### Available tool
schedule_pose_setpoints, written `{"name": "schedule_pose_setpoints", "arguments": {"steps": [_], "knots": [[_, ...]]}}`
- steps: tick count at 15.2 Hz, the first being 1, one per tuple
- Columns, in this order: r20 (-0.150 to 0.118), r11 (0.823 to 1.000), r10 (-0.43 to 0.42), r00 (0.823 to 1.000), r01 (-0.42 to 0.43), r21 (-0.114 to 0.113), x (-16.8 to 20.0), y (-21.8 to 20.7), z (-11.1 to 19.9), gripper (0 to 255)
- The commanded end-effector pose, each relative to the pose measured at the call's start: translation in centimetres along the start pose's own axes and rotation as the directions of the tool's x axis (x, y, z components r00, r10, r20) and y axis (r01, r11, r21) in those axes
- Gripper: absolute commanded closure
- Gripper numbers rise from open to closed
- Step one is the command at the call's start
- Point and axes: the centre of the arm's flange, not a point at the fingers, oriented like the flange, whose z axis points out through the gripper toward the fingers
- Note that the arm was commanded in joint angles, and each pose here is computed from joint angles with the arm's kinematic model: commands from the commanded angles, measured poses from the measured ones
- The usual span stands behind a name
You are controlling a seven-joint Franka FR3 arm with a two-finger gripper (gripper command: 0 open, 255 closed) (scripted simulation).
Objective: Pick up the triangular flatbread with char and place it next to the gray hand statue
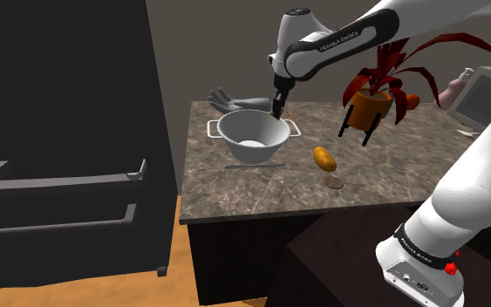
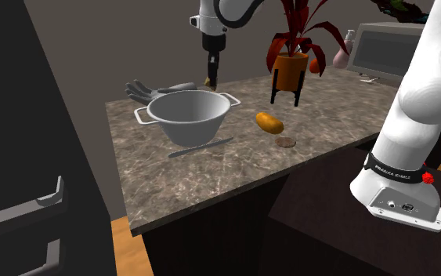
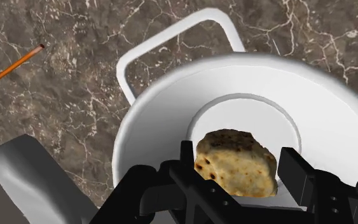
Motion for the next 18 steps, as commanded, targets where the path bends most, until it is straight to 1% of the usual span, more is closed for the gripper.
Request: {"name": "schedule_pose_setpoints", "arguments": {"steps": [1,17,18], "knots": [[0.000,1.000,-0.001,1.000,0.001,0.000,0.3,2.3,0.7,255],[0.000,1.000,-0.001,1.000,0.001,0.000,3.2,22.7,5.5,255],[0.000,1.000,-0.001,1.000,0.001,0.000,3.3,23.5,5.6,255]]}}
